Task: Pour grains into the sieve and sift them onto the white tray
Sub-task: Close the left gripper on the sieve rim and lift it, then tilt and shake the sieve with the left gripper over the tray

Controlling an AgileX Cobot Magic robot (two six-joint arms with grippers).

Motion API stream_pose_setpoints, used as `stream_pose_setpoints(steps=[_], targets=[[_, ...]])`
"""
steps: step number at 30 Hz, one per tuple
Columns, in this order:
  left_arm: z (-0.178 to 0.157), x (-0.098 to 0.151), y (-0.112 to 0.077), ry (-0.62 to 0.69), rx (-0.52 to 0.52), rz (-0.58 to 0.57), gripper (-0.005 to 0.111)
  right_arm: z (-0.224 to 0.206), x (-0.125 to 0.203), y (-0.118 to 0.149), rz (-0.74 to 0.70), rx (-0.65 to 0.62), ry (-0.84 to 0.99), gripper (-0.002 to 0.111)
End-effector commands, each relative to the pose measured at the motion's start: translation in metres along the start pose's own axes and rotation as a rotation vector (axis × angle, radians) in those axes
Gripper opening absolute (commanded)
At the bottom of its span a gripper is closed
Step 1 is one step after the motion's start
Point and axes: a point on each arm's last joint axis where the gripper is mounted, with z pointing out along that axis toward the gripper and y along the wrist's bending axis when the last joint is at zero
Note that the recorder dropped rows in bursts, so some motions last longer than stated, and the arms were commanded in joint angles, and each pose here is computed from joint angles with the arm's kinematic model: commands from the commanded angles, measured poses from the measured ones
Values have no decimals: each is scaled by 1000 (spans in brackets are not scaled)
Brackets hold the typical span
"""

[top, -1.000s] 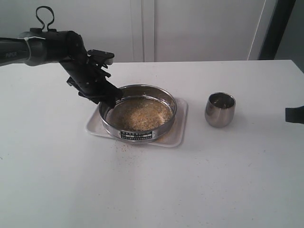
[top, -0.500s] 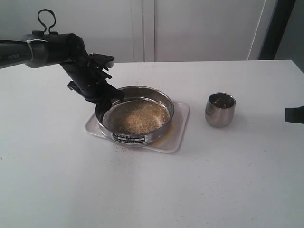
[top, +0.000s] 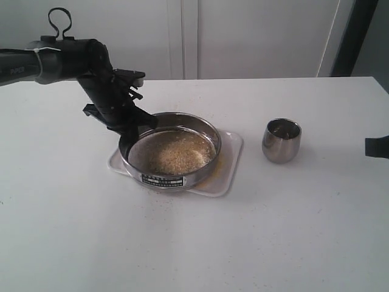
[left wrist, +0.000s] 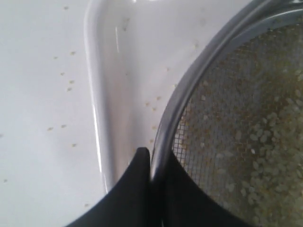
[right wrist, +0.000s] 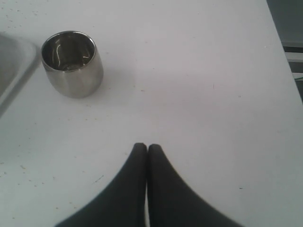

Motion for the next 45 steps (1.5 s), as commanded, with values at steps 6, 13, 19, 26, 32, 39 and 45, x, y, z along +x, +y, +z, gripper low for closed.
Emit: stream_pose_setpoints(steps=[6, 13, 19, 26, 32, 39, 45], targets=[[-35, -9, -5, -39, 51, -26, 0, -2, 0, -2, 13, 6, -14, 0], [-48, -6, 20, -35, 125, -79, 0, -2, 0, -2, 13, 6, -14, 0], [-54, -6, 24, -36, 62, -36, 0, -2, 0, -2, 13, 6, -14, 0], [-48, -11, -6, -76, 240, -45, 0, -2, 0, -2, 13, 6, -14, 0], [-51, -6, 12, -29, 171, -13, 0, -2, 0, -2, 13, 6, -14, 0], [-56, 0, 35, 7, 115, -41, 0, -2, 0, -2, 13, 6, -14, 0], [-64, 2, 38, 23, 65, -10, 0, -2, 0, -2, 13, 6, -14, 0]])
